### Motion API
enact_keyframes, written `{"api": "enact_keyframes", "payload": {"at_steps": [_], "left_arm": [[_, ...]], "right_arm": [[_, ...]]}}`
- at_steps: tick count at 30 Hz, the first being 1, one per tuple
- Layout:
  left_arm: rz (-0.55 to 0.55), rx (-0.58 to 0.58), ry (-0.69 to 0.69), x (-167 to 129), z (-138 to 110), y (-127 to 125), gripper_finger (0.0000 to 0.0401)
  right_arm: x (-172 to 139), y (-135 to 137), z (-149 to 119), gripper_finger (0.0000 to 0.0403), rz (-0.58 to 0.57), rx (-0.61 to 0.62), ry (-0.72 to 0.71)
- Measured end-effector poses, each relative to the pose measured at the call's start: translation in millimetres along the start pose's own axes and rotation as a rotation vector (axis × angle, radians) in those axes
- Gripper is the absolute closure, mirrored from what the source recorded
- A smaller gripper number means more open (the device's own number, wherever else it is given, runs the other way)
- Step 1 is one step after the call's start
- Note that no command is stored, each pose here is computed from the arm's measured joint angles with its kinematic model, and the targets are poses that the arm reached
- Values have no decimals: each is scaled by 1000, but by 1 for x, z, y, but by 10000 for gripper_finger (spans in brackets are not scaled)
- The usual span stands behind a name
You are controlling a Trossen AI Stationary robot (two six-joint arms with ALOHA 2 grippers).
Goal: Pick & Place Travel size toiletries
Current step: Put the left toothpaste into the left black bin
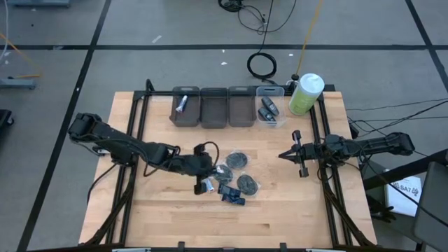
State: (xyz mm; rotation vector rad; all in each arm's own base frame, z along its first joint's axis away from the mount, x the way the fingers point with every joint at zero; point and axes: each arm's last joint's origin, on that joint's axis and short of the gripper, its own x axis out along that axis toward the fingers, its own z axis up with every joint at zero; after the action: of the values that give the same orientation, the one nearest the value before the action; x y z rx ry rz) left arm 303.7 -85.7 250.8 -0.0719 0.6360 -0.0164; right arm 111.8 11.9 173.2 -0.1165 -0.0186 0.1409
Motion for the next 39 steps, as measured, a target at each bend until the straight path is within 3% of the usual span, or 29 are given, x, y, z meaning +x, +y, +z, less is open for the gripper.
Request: {"api": "enact_keyframes", "payload": {"at_steps": [4, 8, 13, 22, 27, 34, 39], "left_arm": [[-85, 56, -29, 5, -1, 8, 385], [-50, 33, -65, 13, -9, 26, 391], [-86, 13, -113, 18, -21, 47, 388], [-28, -55, -261, -22, -48, 91, 392], [154, -160, -384, -59, -64, 116, 385], [647, -445, -586, -104, -71, 152, 396], [714, -594, -514, -114, -69, 175, 388]], "right_arm": [[1, 0, -1, 399, 1, 0, 7], [1, 0, -1, 399, 1, 0, 10], [1, 0, -1, 399, 1, -1, 9], [1, 0, -1, 399, -1, -3, 15], [1, -1, -3, 399, -30, -4, 33], [1, -1, -3, 399, -46, -14, 34], [1, -2, 0, 399, -49, -20, 7]]}}
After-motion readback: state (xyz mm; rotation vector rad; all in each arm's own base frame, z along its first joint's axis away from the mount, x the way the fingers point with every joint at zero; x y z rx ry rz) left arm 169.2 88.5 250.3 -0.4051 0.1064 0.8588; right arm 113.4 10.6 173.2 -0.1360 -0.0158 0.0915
